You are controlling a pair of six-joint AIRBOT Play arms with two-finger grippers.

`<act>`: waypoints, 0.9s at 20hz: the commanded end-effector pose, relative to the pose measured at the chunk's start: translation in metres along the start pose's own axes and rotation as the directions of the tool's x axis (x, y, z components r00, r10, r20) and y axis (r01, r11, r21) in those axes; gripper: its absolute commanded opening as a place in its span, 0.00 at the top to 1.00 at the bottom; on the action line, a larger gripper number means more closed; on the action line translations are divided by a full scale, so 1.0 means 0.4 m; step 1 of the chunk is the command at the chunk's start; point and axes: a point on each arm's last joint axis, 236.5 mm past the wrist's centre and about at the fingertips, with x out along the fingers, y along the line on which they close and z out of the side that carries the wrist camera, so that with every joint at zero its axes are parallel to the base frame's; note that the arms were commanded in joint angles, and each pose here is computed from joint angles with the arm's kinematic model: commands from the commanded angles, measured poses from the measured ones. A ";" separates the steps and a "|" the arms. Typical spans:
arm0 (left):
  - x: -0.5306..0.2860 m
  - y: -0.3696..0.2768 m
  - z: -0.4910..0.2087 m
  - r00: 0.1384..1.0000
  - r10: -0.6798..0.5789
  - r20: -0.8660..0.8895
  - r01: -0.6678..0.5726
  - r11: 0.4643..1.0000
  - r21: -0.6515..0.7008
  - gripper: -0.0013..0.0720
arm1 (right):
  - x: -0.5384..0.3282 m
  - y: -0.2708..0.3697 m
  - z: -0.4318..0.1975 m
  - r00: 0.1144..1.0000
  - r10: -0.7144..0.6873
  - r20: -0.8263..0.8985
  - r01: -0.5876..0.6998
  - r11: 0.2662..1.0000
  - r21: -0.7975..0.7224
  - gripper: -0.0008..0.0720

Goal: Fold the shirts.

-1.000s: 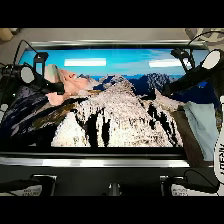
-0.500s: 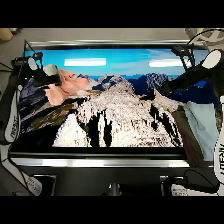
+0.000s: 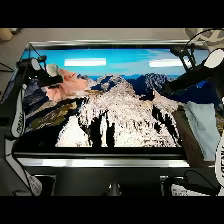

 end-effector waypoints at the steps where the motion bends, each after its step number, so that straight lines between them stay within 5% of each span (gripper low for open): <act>1: -0.258 -0.063 0.091 0.972 -0.060 0.227 0.033 0.992 0.121 0.95 | -0.112 -0.054 0.076 0.974 -0.159 0.162 0.171 0.983 -0.064 0.16; 4: -0.665 -0.229 0.091 0.835 -0.225 0.503 0.106 0.961 0.255 0.95 | -0.377 -0.072 0.180 0.845 -0.335 0.416 0.390 0.919 -0.052 0.16; 7: -1.106 -0.410 -0.047 0.551 -0.476 0.685 0.192 0.871 0.451 0.95 | -0.685 -0.003 0.217 0.652 -0.410 0.638 0.513 0.858 0.027 0.16; 9: -1.311 -0.486 -0.173 0.378 -0.615 0.692 0.249 0.787 0.564 0.95 | -0.830 0.060 0.185 0.552 -0.425 0.717 0.524 0.846 0.098 0.16; 11: -1.387 -0.538 -0.278 0.309 -0.707 0.636 0.287 0.707 0.647 0.95 | -0.902 0.114 0.132 0.524 -0.425 0.739 0.534 0.839 0.104 0.16; 14: -1.279 -0.611 -0.360 0.416 -0.749 0.515 0.315 0.650 0.692 0.95 | -0.900 0.159 0.046 0.592 -0.421 0.687 0.524 0.849 0.070 0.16; 18: -0.902 -0.676 -0.412 0.680 -0.653 0.333 0.321 0.674 0.665 0.95 | -0.732 0.173 -0.081 0.836 -0.355 0.418 0.393 0.919 -0.005 0.16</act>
